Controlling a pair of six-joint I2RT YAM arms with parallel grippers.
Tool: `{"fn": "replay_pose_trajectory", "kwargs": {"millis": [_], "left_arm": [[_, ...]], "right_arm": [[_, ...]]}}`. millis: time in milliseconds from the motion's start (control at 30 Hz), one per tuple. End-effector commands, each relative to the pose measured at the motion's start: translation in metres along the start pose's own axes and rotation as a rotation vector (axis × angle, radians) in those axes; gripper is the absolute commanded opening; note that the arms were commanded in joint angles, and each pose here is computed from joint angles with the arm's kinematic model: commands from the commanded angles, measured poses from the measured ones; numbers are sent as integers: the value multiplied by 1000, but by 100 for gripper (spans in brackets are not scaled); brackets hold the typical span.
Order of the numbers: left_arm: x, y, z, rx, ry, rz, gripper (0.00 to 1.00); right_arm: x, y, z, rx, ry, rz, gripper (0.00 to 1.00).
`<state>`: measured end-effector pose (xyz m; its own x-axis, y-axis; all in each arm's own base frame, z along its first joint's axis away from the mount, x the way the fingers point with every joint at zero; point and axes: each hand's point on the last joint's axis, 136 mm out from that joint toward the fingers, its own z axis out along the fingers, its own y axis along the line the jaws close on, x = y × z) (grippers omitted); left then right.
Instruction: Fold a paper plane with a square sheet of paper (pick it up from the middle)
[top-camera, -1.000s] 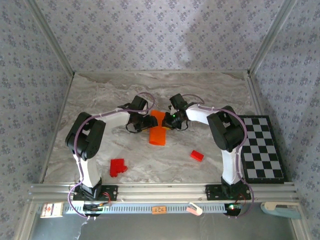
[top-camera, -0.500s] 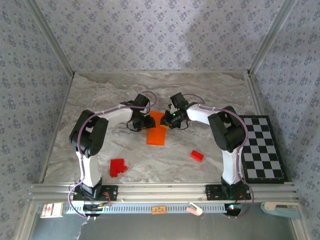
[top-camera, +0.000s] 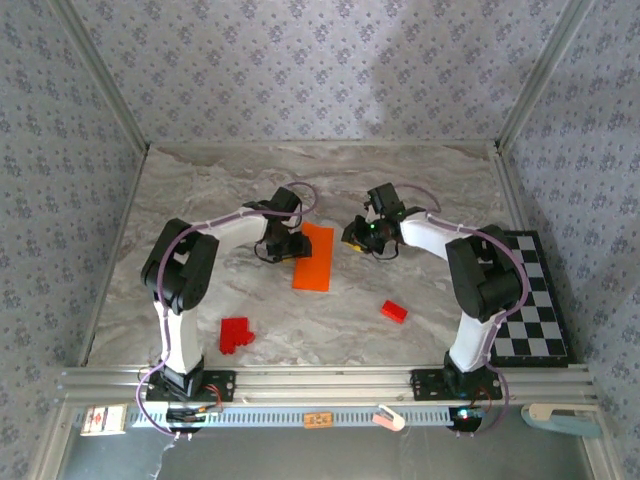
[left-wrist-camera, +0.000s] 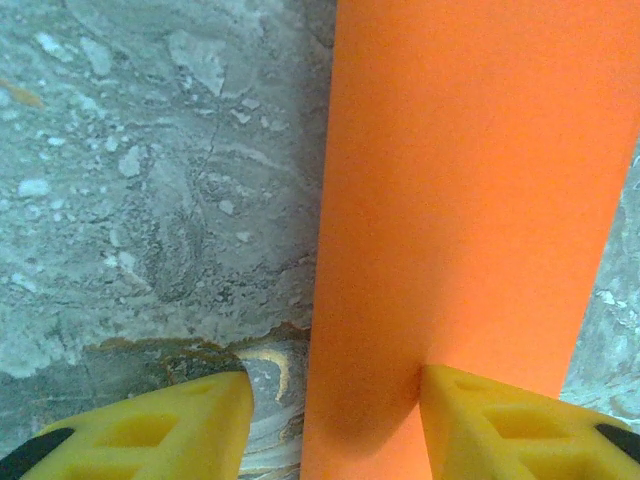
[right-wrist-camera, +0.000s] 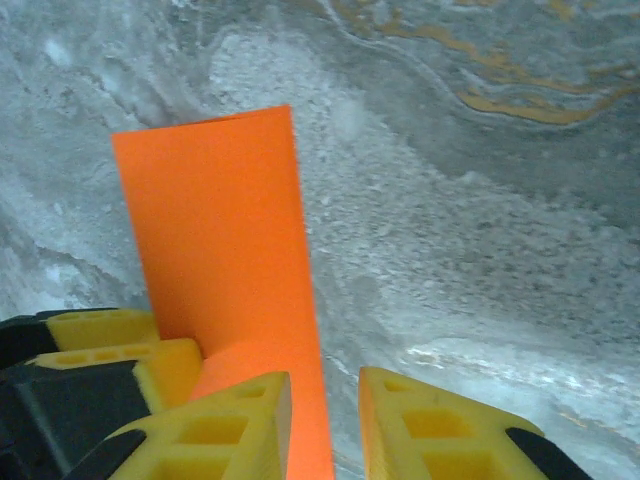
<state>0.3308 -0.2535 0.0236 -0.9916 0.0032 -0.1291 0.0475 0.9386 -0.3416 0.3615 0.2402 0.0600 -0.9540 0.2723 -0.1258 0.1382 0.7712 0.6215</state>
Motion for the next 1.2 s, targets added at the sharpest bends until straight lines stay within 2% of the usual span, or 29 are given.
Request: {"fn": "replay_pose_trajectory", "kwargs": {"millis": [0,467,1167], "left_arm": [[33,15,34,-61,129,20,51],[40,24,46,-113,155,-64,53],[45,14,53,-82,191,23,55]], "right_arm": [[3,-7,-3,28,-3,9,26],[6,-5,2,17,9,5,26],[14,9,15,-19,44,-34,25]]}}
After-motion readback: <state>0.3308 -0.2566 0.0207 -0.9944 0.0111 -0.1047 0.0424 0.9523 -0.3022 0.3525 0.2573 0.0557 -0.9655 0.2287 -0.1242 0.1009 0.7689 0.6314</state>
